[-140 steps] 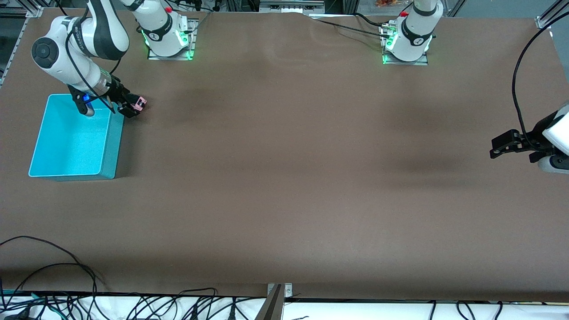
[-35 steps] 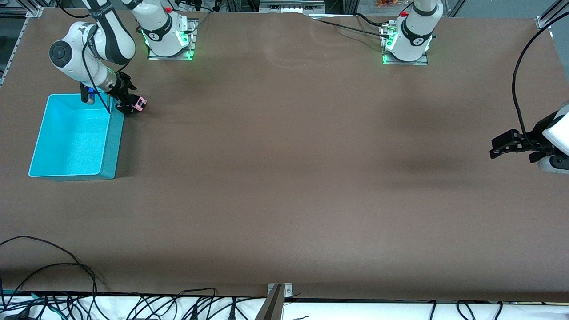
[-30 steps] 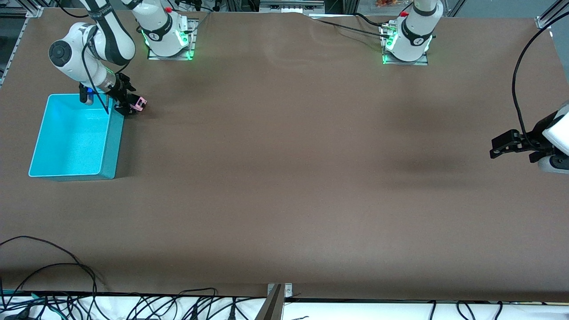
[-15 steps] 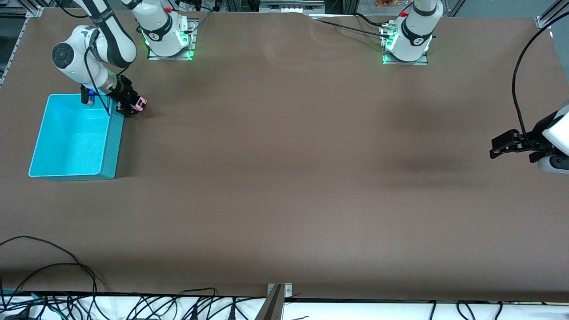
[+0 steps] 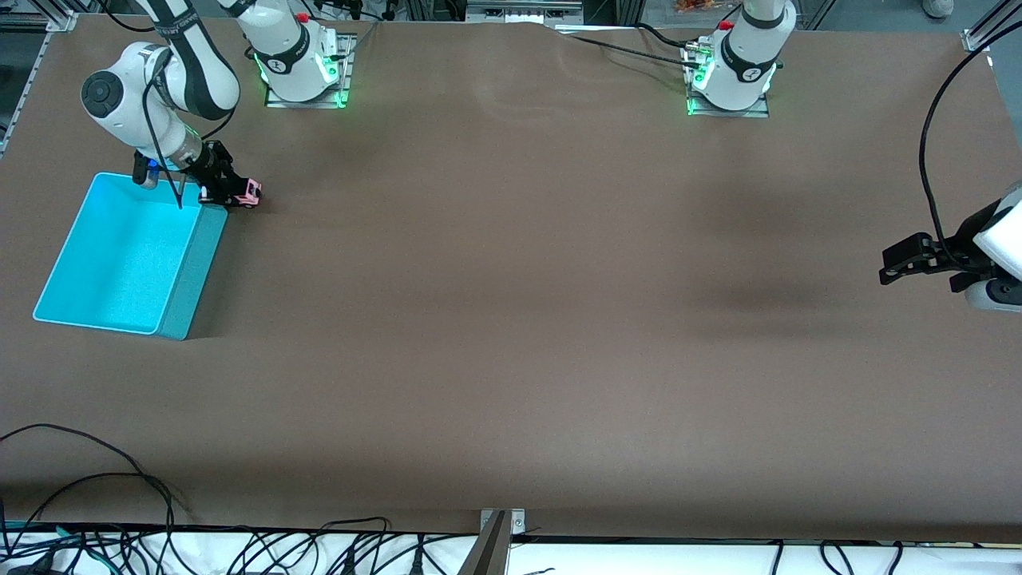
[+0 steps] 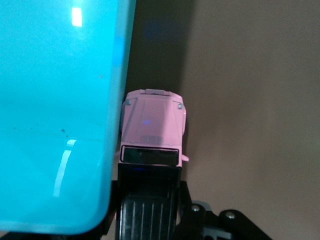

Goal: Wind and store pink jeep toy

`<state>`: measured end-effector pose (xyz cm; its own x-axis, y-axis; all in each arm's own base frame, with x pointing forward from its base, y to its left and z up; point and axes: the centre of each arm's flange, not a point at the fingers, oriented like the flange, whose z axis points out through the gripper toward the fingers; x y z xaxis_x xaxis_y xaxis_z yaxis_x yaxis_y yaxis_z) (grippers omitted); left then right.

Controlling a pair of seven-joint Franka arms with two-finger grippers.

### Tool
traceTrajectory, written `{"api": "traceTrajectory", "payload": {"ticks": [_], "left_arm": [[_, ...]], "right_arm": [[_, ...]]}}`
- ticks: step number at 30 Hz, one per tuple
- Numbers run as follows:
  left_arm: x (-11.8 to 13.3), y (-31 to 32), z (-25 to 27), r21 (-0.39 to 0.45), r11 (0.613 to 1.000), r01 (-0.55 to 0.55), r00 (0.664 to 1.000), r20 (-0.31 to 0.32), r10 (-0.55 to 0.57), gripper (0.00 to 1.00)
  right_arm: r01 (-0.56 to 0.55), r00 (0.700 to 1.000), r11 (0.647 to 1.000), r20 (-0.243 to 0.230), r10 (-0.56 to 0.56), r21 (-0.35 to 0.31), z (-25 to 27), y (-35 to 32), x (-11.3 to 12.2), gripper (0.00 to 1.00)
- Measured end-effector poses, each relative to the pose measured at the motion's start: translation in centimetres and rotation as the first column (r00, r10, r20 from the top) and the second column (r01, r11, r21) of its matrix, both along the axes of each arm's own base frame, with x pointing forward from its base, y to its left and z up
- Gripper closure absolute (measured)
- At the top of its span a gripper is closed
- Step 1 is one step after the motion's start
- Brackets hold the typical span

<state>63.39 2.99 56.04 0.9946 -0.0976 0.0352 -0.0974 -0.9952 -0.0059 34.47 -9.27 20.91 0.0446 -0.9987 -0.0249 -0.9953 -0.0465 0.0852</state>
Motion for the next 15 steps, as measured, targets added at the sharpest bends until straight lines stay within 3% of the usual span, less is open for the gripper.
{"api": "traceTrajectory", "payload": {"ticks": [15], "left_arm": [[0.0,0.0,0.0,0.0,1.0,0.0,1.0,0.0,0.0,0.0]], "right_arm": [[-0.119,0.99,0.993,-0.074,0.119,-0.002,1.3,5.0,1.3,0.48]]}}
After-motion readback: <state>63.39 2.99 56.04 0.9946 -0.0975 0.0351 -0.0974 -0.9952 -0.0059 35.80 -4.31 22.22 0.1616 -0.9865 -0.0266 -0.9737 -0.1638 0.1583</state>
